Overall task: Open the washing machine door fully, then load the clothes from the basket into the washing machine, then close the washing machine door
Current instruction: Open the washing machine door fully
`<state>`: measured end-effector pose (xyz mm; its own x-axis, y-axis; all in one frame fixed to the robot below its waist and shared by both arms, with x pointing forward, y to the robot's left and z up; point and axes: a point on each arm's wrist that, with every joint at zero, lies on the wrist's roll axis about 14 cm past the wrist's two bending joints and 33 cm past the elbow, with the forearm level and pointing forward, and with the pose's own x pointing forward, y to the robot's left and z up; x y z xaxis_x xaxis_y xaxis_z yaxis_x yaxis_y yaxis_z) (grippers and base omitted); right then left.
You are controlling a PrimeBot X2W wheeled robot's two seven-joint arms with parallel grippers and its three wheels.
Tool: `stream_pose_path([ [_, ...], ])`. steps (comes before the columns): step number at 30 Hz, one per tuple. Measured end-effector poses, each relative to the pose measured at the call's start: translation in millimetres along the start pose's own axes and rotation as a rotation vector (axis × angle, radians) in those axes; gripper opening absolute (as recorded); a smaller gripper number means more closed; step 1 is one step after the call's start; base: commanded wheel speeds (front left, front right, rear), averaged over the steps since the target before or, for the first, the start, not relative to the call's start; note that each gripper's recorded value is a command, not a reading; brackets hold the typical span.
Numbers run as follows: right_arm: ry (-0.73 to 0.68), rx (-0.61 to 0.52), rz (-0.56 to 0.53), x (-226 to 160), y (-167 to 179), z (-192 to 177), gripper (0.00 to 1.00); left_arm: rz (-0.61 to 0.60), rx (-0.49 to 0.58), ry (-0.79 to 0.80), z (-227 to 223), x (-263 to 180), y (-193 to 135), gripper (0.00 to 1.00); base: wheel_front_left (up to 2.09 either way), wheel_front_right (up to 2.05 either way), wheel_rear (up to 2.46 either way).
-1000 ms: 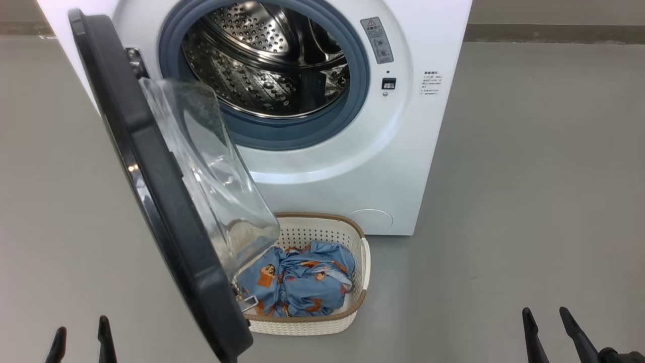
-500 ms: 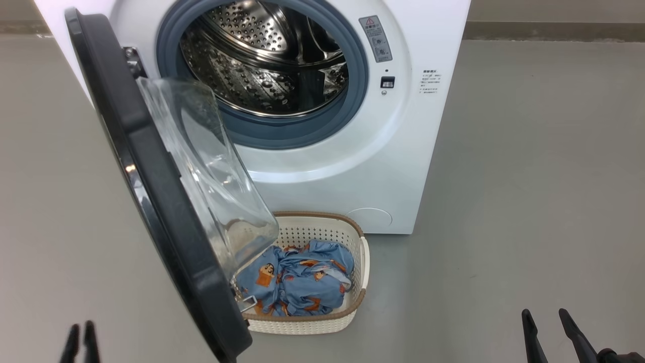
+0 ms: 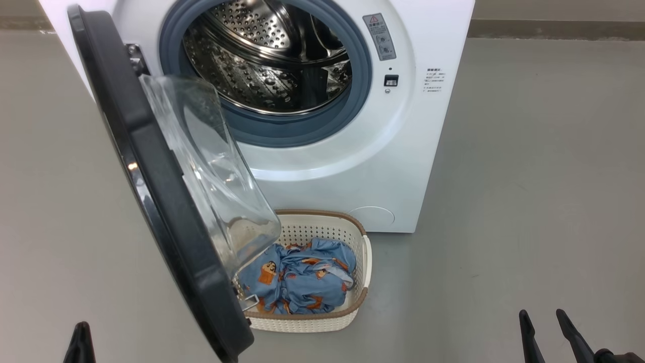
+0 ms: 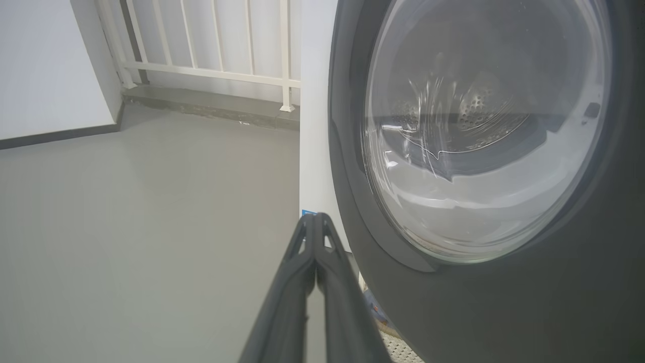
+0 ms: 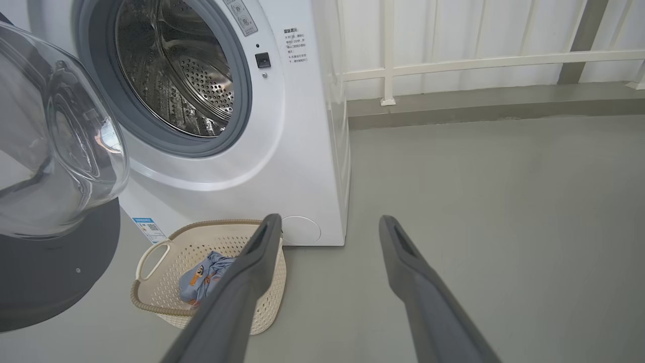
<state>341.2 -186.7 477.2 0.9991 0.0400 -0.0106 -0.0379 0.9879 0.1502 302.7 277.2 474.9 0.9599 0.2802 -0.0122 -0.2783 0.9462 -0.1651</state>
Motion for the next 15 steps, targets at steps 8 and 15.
stream_pose_path([
  [8,0.002,0.000,0.005,1,2,-1,1.00,0.035,-0.006,-0.012,4,0,8,0.00,0.00,0.00,0.00],
  [15,0.005,0.001,0.014,2,4,-2,1.00,0.123,0.010,-0.267,85,12,24,0.00,0.00,0.00,0.00],
])
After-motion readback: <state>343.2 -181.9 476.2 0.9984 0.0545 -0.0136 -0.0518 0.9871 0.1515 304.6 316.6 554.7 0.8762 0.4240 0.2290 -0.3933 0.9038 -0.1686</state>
